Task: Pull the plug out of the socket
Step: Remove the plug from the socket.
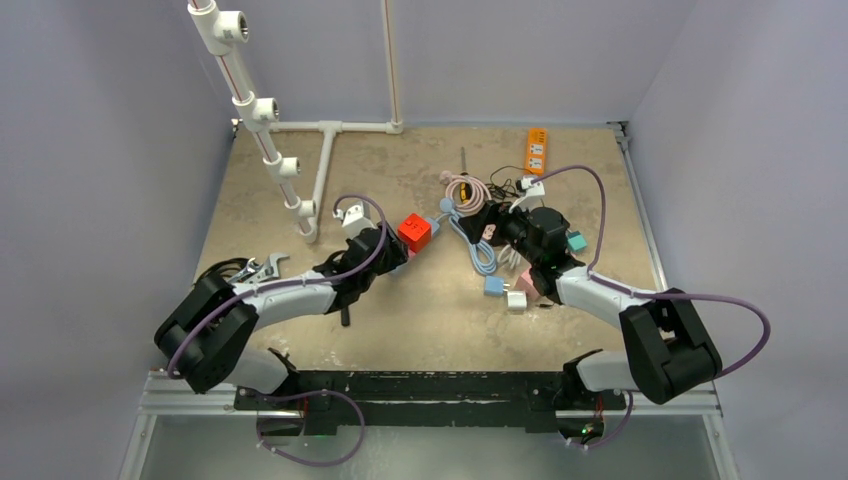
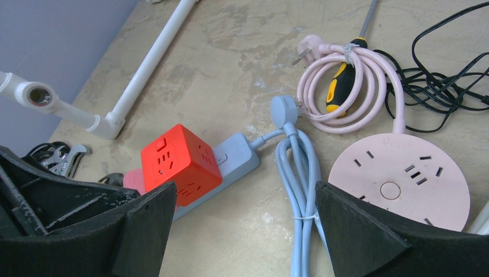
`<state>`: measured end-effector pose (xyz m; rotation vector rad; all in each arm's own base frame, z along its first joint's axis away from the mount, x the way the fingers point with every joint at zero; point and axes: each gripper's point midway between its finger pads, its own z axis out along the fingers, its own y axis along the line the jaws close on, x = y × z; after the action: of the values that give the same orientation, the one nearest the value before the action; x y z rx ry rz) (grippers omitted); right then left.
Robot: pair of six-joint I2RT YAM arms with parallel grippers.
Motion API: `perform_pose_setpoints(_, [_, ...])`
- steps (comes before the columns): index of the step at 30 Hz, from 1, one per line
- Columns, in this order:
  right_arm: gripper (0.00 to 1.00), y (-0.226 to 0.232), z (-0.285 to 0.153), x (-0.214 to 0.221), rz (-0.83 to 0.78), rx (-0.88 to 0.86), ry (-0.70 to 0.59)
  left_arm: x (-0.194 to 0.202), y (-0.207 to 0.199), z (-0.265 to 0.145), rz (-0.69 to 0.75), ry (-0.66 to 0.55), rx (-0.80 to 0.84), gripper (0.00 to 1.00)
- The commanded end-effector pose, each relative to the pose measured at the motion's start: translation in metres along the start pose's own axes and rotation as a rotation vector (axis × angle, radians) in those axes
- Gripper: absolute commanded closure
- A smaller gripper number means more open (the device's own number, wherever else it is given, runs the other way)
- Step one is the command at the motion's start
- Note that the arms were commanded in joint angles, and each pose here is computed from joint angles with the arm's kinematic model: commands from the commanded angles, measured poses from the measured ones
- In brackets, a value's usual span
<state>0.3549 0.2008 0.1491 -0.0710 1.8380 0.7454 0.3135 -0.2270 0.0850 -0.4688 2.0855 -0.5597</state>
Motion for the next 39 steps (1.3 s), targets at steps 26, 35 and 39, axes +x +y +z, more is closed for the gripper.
perform_pose_setpoints(26, [0.08,0.001,0.011,-0.011,-0.015,0.019,-0.007,-0.001,0.031,0.022,0.104,0.269,-0.010,1.00])
perform_pose_setpoints(35, [0.09,0.019,0.021,0.004,-0.027,-0.022,0.040,0.015,0.038,0.011,0.302,0.531,-0.036,1.00])
perform_pose_setpoints(39, [0.08,0.045,0.023,0.008,-0.067,-0.050,0.039,0.014,0.034,0.018,0.332,0.590,-0.008,1.00])
